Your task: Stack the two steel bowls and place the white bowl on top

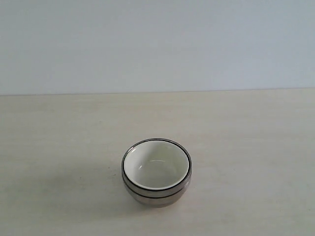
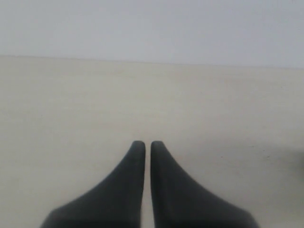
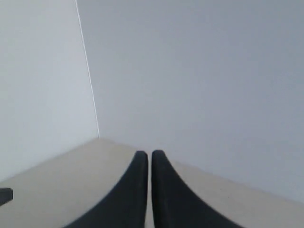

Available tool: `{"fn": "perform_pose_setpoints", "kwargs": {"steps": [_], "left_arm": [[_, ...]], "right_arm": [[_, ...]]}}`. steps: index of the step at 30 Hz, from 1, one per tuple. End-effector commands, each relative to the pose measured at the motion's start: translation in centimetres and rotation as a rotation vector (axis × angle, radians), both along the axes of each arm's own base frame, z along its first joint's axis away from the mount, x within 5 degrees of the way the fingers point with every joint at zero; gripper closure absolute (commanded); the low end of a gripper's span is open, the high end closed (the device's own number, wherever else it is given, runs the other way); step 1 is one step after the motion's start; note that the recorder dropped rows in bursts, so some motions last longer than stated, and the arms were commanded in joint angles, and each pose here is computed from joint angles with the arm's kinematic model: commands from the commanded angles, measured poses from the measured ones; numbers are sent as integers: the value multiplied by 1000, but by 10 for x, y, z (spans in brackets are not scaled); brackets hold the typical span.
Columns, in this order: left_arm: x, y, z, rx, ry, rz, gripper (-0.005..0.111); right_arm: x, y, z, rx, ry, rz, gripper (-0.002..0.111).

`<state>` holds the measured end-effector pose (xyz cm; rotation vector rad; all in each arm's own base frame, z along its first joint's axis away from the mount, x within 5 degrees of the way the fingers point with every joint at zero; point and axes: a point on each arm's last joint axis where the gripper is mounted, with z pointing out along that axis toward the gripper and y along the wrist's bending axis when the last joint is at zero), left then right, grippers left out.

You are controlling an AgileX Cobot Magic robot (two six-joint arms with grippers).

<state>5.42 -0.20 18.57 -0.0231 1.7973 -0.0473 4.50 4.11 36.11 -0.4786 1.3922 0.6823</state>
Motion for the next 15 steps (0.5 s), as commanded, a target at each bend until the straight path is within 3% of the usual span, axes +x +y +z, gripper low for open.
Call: {"fn": "perform_pose_setpoints", "kwargs": {"steps": [1,10,15], "left_arm": [[0,0,0,-5,-7,-3,103],[0,0,0,-5,-7,-3,103],[0,0,0,-5,-7,-3,103]], "right_arm": [[-24,-24,4,33,-120,-15,108],[-49,-52,-1,74,-203,-70,108],[-49,-54,-1,83,-163,-226,108]]}}
